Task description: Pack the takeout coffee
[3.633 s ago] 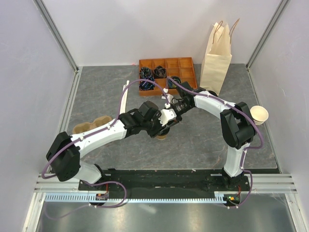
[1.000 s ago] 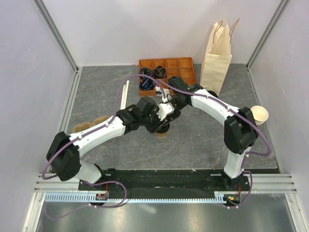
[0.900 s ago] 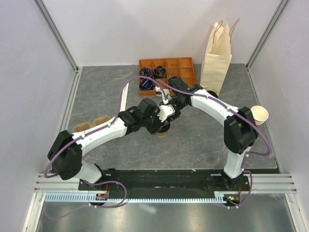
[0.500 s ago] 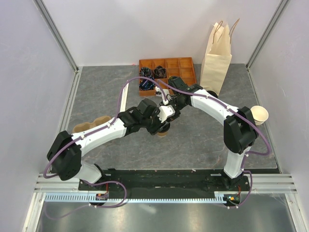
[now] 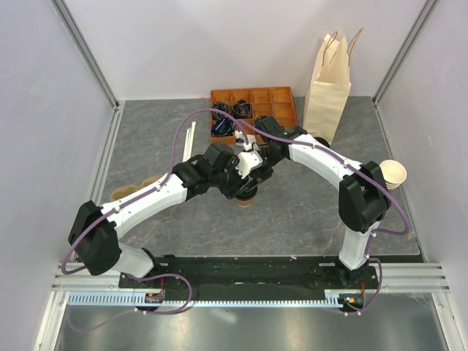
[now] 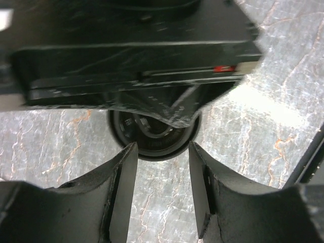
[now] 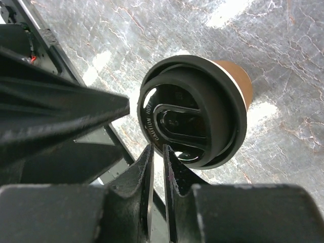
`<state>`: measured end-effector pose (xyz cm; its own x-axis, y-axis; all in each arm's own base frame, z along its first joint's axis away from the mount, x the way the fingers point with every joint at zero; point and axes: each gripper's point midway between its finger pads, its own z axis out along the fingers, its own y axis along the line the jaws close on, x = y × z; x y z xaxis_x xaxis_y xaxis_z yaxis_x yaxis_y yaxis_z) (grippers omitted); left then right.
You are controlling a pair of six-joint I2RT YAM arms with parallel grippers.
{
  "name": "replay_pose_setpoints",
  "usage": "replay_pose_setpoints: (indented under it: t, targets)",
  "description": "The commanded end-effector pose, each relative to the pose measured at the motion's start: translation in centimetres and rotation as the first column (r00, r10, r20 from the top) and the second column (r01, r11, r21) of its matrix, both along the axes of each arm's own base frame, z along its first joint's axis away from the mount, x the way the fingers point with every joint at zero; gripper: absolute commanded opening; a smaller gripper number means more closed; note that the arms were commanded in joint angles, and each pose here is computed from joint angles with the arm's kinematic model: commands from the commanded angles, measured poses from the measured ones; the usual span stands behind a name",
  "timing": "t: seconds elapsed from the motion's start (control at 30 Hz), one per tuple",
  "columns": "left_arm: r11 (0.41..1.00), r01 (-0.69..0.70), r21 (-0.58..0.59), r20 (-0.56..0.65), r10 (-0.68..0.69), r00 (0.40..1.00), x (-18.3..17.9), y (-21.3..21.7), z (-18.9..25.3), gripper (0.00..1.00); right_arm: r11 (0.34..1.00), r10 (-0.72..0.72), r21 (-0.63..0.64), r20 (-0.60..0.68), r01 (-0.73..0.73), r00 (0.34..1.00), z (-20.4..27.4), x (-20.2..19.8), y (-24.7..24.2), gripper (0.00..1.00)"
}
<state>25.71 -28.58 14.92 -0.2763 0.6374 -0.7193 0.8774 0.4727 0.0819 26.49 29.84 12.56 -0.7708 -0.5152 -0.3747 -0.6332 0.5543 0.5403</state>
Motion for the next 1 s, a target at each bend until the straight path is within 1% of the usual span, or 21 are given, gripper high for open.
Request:
replay_pose_setpoints:
  t: [0.0, 0.2, 0.27, 0.33, 0.5, 0.63, 0.7, 0.97]
  targets:
    - [0.997, -0.042, -0.065, -0.013, 0.041, 0.999, 1.3, -0.2, 1.3, 0.53, 0.997, 0.015, 0.076, 0.039, -0.018, 0.999, 3.1, 0.6, 1.1, 0.20]
    - [0.996, -0.034, -0.081, -0.012, 0.033, 0.999, 1.5, -0.4, 0.9, 0.53, 0.995, 0.004, 0.103, 0.052, -0.010, 0.999, 4.1, 1.5, 1.2, 0.21]
    - [0.996, -0.029, -0.079, -0.015, 0.028, 1.000, 1.4, -0.4, 0.6, 0.53, 0.994, -0.030, 0.108, 0.045, 0.025, 0.999, 4.6, 2.1, 0.9, 0.21]
    - [0.996, -0.024, -0.087, -0.012, 0.023, 1.000, 1.5, -0.6, 0.5, 0.52, 0.993, -0.061, 0.108, 0.066, 0.053, 0.996, 5.1, 3.1, 0.3, 0.21]
    - [0.997, -0.026, -0.071, -0.038, 0.023, 0.999, 1.6, -0.8, -1.0, 0.52, 0.995, -0.088, 0.056, 0.134, 0.081, 0.987, 5.0, 4.6, -0.5, 0.22]
    - [0.998, -0.021, -0.059, -0.052, 0.018, 0.998, 1.4, -0.7, -2.2, 0.52, 0.994, -0.106, 0.008, 0.142, 0.106, 0.984, 4.1, 5.0, -1.2, 0.21]
    - [0.999, -0.021, -0.050, -0.061, 0.018, 0.998, 1.2, -0.5, -2.8, 0.52, 0.996, -0.087, -0.006, 0.157, 0.089, 0.984, 3.8, 5.1, -1.4, 0.21]
    - [0.999, -0.013, -0.042, -0.060, 0.011, 0.998, 1.1, -0.4, -3.2, 0.50, 0.995, -0.076, -0.043, 0.228, 0.088, 0.971, 4.8, 6.1, -2.0, 0.22]
